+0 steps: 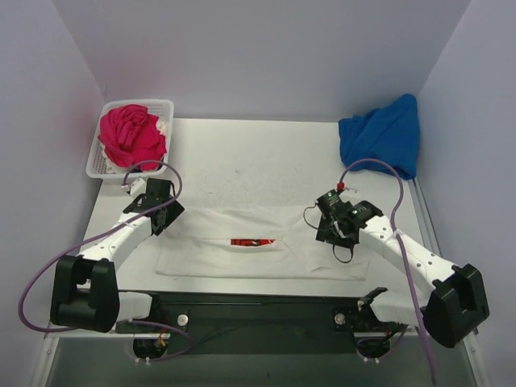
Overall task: Fold and stack the t-shirts
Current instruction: Fold the tshirt
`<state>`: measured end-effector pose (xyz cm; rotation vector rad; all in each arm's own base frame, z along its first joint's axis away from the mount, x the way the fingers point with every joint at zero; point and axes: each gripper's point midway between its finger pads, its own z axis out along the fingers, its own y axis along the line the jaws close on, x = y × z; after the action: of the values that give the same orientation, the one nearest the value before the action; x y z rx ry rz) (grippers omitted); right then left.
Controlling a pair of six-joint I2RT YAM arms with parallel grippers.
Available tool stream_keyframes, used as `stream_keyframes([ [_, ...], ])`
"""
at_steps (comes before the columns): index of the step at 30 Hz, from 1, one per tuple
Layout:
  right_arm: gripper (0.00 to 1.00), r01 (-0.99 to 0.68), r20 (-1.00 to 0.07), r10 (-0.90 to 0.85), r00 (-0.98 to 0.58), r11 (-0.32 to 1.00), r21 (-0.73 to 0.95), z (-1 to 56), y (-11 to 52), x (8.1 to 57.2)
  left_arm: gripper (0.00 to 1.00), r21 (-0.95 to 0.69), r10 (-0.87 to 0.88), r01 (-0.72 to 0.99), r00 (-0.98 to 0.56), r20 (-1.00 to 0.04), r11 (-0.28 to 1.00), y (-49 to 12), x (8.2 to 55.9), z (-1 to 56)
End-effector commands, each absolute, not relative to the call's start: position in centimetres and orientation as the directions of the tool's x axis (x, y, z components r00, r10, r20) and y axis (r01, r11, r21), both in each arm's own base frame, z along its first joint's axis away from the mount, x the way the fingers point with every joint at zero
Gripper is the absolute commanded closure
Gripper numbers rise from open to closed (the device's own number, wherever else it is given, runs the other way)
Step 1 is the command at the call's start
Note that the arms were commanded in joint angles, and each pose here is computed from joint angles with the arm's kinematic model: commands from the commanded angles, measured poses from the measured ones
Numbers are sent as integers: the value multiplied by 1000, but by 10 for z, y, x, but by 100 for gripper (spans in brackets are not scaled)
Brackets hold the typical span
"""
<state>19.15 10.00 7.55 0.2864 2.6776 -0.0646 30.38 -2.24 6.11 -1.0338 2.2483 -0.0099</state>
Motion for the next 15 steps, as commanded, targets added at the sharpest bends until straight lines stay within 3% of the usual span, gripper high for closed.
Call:
stream_keyframes([
  [1, 51, 342, -456, 252, -854, 931, -126, 81, 62, 214, 26, -335, -666, -612, -457, -590, 717, -32, 322, 85],
  [2, 51, 380, -429, 273, -861, 906, -187, 71, 52, 231, 26, -335, -663, -605, -466, -586, 722, -33, 322, 84],
  [5, 51, 401, -431, 297, -852, 900, -172, 67, 51, 251, 26, -336, -661, -600, -473, -583, 726, -35, 321, 83],
  [15, 54, 376, -272, 326, -905, 913, -158, 16, 71, 300, 26, -334, -656, -594, -479, -584, 732, -36, 317, 89],
])
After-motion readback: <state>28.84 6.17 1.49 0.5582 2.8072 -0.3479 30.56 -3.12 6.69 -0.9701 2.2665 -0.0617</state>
